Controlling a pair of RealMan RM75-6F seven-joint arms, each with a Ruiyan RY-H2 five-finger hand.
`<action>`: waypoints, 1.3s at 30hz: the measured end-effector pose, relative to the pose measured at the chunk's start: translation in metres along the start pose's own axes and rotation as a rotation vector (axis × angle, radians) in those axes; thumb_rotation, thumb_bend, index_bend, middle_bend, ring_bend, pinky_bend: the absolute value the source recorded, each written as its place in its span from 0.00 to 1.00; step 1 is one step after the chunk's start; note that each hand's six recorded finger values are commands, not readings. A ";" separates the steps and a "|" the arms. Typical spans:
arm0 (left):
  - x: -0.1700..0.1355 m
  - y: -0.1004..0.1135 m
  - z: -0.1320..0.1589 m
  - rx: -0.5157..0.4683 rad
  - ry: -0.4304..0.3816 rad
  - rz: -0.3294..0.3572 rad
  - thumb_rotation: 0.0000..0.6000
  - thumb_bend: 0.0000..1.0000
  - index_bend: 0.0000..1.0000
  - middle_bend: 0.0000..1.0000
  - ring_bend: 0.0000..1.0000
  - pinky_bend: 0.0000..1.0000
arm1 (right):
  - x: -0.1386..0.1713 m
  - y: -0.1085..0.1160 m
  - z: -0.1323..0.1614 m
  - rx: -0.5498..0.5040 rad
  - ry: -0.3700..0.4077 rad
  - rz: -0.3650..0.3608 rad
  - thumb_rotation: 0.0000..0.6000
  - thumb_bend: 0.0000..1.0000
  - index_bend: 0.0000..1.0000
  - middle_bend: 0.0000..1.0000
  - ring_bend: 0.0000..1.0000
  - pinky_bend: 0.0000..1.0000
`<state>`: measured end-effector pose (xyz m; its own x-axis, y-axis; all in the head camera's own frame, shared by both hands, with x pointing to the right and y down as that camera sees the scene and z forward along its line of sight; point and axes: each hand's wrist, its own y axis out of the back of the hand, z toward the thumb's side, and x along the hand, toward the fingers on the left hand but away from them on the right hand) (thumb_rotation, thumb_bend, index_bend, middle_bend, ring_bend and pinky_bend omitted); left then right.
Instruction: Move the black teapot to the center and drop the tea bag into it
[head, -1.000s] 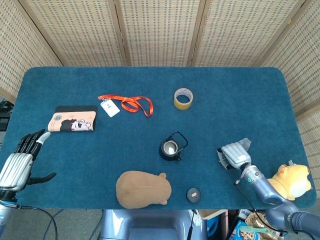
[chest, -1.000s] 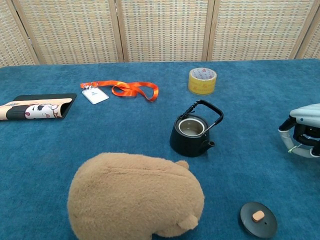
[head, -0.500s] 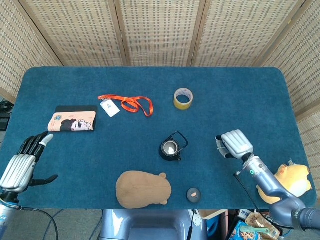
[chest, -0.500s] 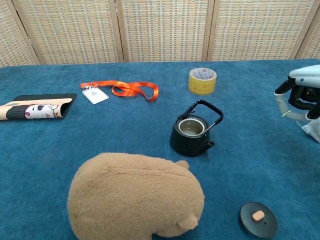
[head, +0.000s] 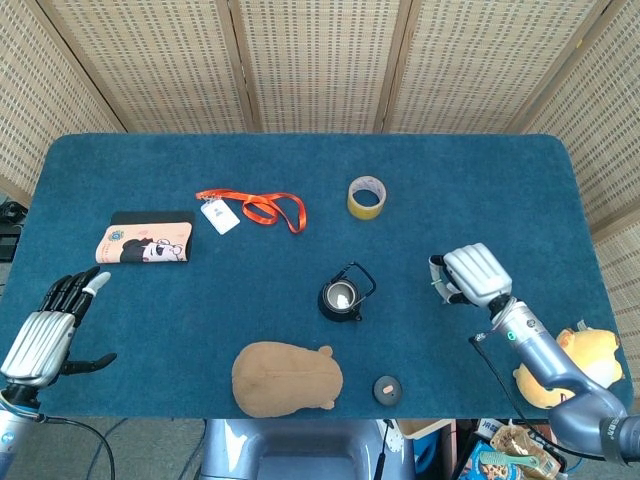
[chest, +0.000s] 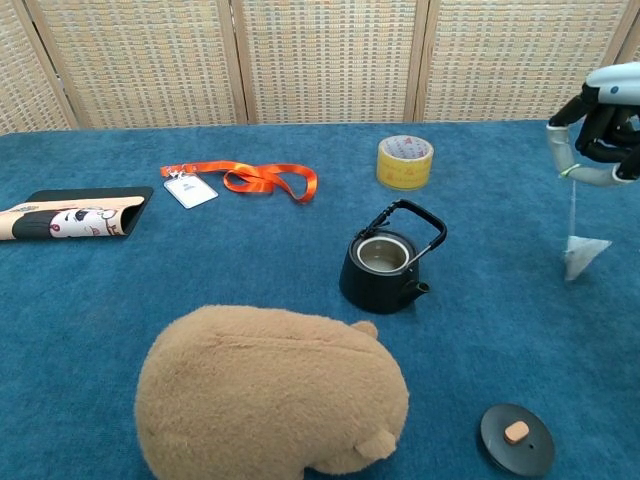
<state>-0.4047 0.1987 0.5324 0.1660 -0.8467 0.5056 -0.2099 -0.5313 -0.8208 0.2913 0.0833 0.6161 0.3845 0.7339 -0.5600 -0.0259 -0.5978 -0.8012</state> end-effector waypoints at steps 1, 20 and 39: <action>0.000 0.000 0.000 0.000 -0.001 0.001 1.00 0.10 0.00 0.00 0.00 0.00 | 0.000 0.003 0.001 -0.002 0.003 -0.004 1.00 0.60 0.62 0.93 0.94 0.77; -0.003 -0.004 -0.001 0.041 -0.007 -0.015 1.00 0.10 0.00 0.00 0.00 0.00 | -0.004 0.044 0.040 -0.035 0.107 -0.057 1.00 0.60 0.63 0.93 0.94 0.77; -0.001 -0.012 -0.004 0.045 -0.009 -0.042 1.00 0.10 0.00 0.00 0.00 0.00 | -0.014 0.077 0.084 -0.099 0.204 -0.050 1.00 0.60 0.64 0.93 0.94 0.77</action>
<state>-0.4066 0.2057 0.5425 0.1827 -0.8233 0.5374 -0.1589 -0.5642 -0.8102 0.2061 0.0548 0.5445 0.5616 0.6890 -0.4582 0.0842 -0.5984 -0.7967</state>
